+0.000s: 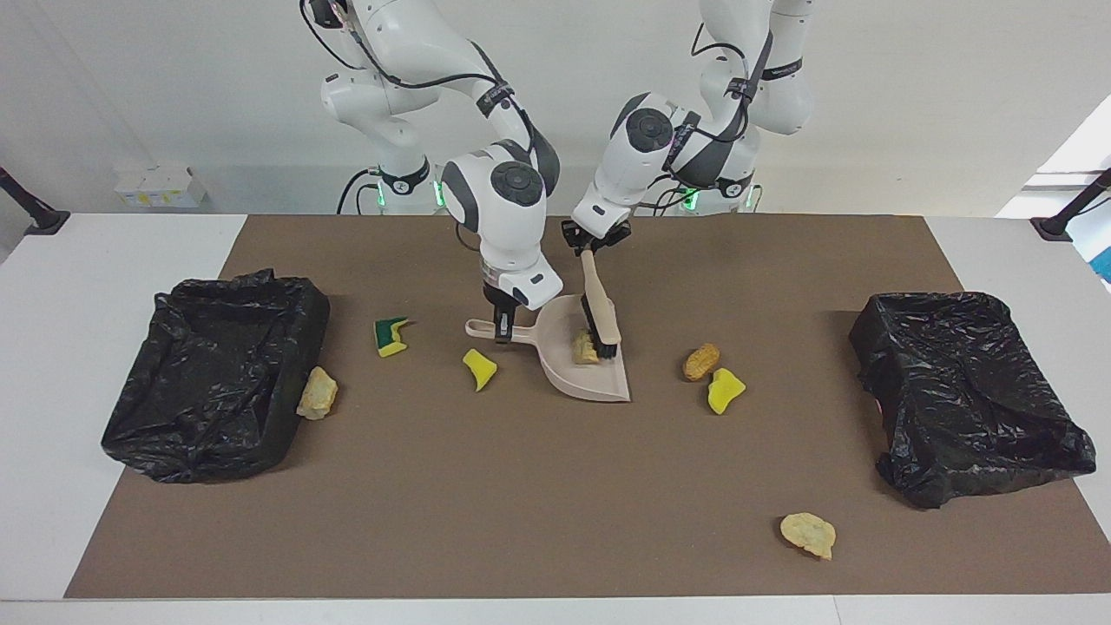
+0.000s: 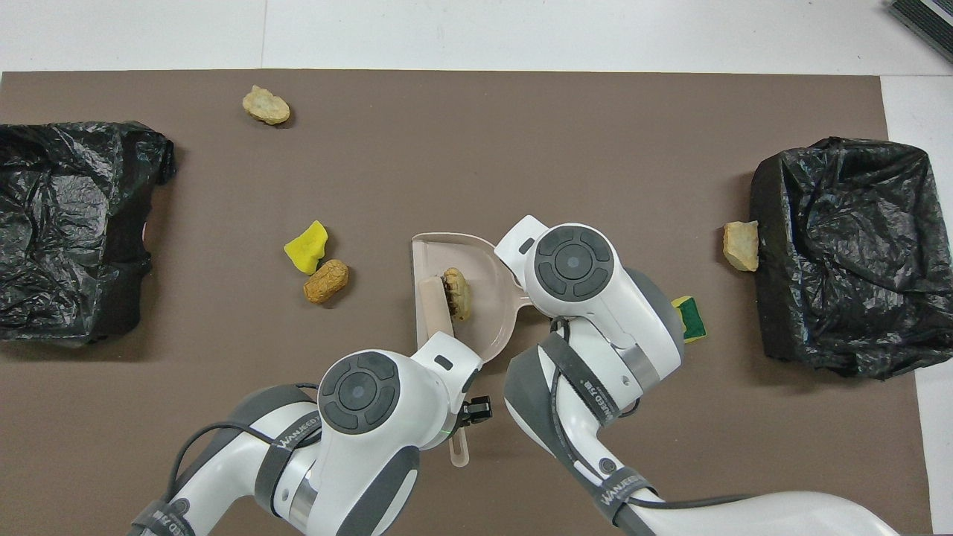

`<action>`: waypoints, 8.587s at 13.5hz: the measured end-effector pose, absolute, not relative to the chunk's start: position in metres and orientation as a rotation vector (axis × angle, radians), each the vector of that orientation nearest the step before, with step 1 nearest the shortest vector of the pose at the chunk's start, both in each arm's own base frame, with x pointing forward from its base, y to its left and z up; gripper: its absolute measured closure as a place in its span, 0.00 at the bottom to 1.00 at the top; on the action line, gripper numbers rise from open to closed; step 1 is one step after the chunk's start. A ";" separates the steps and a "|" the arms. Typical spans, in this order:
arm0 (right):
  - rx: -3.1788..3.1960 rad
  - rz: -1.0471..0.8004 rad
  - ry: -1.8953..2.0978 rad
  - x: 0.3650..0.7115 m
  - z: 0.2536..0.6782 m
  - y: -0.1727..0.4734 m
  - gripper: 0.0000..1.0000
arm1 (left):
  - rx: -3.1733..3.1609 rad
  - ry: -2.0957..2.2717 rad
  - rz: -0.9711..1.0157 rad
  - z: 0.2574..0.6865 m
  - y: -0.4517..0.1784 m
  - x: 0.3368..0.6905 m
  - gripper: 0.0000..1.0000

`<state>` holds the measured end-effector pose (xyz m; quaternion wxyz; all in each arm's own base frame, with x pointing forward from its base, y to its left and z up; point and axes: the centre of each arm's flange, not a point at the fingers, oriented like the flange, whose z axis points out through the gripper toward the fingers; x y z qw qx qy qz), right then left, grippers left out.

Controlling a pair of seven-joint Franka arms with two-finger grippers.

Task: Sweep and dump trash in bin
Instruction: 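Sweep the tan chunk into the dustpan with the left gripper's brush, then sweep the yellow sponge and chunk into the dustpan with the brush, then move the brush to the far tan chunk with the left gripper, then sweep the far tan chunk toward the dustpan with the brush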

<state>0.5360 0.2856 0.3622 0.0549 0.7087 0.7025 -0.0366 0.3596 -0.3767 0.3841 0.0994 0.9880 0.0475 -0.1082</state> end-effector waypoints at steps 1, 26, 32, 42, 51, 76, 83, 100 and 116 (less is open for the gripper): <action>2.152 -0.111 2.133 0.536 0.362 0.286 0.69 | 2.932 0.133 -0.324 0.388 -0.374 0.364 0.74; 2.152 -0.113 2.133 0.536 0.361 0.286 0.69 | 3.144 -0.364 -0.459 0.339 -0.143 0.479 0.74; 2.152 -0.114 2.133 0.536 0.361 0.286 0.69 | 2.969 -0.393 -0.487 0.345 -0.253 0.423 0.74; 2.152 -0.114 2.133 0.536 0.361 0.286 0.69 | 2.958 -0.241 -0.333 0.388 -0.320 0.421 0.74; 2.152 -0.114 2.133 0.536 0.361 0.286 0.69 | 3.110 -0.222 -0.235 0.395 -0.200 0.550 0.74; 2.177 -0.285 2.081 0.523 0.362 0.289 0.69 | 3.154 -1.039 -0.321 0.346 -0.066 0.731 0.74; 2.177 -0.285 2.081 0.523 0.362 0.289 0.69 | 2.965 -1.257 -0.596 0.349 -0.117 0.643 0.74; 2.177 -0.285 2.081 0.523 0.362 0.289 0.69 | 2.942 -1.459 -0.130 0.427 -0.148 0.690 0.74; 2.179 -0.285 2.078 0.523 0.362 0.289 0.69 | 2.880 -1.848 -0.220 0.349 -0.142 0.709 0.74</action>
